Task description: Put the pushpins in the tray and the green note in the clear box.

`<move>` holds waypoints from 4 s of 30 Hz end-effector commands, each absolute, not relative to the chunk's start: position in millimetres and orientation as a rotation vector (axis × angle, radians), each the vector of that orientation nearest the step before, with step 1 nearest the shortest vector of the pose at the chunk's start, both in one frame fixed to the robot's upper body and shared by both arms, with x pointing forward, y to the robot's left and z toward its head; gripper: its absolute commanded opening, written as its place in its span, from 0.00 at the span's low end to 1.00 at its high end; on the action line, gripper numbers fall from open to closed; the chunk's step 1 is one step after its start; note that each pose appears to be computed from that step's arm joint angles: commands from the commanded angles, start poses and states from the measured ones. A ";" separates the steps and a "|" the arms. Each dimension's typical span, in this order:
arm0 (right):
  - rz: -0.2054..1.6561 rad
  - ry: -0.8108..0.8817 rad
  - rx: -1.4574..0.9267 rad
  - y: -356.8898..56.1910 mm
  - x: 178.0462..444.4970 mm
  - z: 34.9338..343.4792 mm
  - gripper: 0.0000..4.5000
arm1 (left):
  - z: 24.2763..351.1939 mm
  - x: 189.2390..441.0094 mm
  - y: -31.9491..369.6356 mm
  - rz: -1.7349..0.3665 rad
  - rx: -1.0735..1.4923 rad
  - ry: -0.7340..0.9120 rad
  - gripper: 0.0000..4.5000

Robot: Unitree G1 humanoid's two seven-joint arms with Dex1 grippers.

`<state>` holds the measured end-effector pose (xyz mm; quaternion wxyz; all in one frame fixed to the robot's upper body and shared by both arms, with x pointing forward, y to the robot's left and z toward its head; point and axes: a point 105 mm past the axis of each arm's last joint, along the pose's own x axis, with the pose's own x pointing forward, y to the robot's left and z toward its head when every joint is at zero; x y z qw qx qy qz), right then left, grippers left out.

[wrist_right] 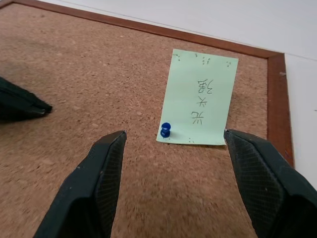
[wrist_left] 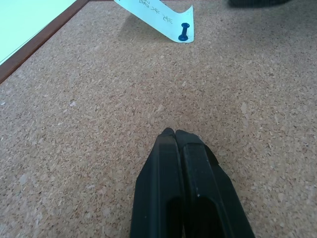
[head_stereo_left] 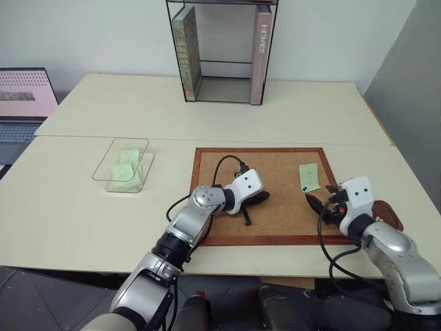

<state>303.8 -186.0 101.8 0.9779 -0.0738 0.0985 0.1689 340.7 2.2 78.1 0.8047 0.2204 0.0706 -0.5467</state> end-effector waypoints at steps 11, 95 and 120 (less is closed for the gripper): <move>0.310 0.158 -0.184 -187.5 330.7 98.5 0.42 | 60.1 335.7 6.1 -1.171 0.497 0.221 0.00; 0.715 -0.214 -0.997 -108.8 291.5 163.6 0.00 | 173.6 353.7 -32.8 -1.299 -0.290 0.139 0.30; 0.685 -0.341 -1.055 -112.6 268.1 185.2 0.00 | 153.4 372.3 -24.8 -1.136 -0.203 0.158 0.01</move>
